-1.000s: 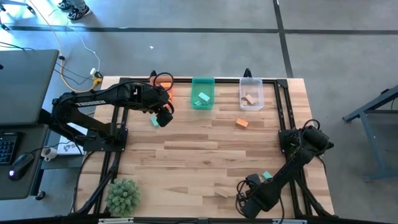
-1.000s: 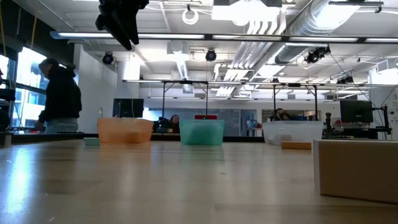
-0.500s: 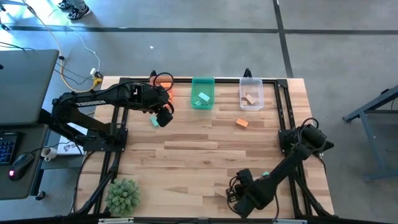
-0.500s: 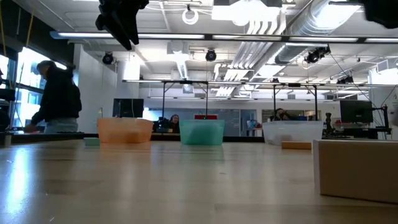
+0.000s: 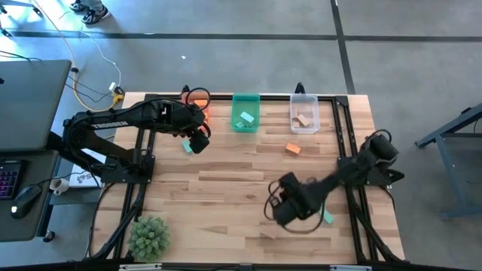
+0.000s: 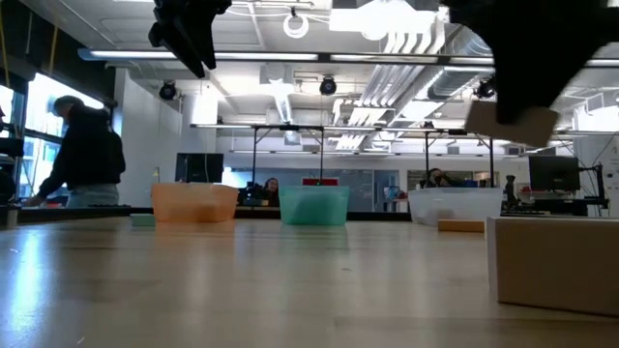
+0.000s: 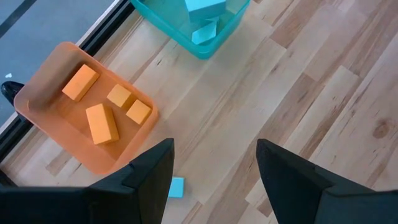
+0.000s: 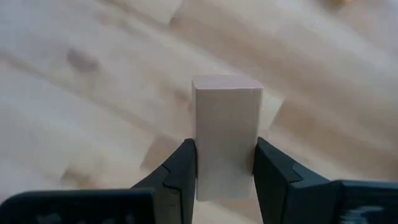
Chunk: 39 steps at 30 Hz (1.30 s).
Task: Sort & place blocks by color
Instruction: Put the brown block into the white bin
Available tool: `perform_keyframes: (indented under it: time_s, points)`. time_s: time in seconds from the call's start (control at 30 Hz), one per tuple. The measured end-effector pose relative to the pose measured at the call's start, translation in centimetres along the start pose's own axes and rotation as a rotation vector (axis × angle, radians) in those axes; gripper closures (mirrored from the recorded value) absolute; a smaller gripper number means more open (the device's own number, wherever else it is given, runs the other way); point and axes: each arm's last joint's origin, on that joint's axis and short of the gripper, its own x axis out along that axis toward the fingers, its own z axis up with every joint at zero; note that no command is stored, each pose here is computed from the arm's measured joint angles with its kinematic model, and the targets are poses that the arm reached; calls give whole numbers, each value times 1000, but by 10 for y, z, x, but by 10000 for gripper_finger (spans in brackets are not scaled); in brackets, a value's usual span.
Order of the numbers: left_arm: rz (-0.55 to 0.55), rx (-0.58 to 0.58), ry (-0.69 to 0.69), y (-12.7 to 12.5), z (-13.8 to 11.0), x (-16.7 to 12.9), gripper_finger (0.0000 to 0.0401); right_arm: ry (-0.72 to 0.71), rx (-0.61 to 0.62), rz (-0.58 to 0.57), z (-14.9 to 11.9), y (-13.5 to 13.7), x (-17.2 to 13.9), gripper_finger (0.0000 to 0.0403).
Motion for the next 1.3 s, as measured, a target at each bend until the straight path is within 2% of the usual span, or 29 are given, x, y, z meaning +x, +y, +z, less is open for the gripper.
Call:
perform_keyframes:
  time_s: [0.33,0.57,0.8,0.97,1.3]
  points:
    - [0,0,0,0,0,0,188,-97,-138,-98,77,-46,-20,306]
    - [0,-5,0,0,0,0,188,-145,-173,-141,135,-83,-25,306]
    - [-1,-7,0,0,0,0,188,-55,-188,-181,189,-122,-10,306]
    - [-1,-7,0,0,0,0,188,-18,-194,-129,224,-147,4,306]
    - [0,-8,0,0,0,0,188,85,-102,-78,271,-208,31,306]
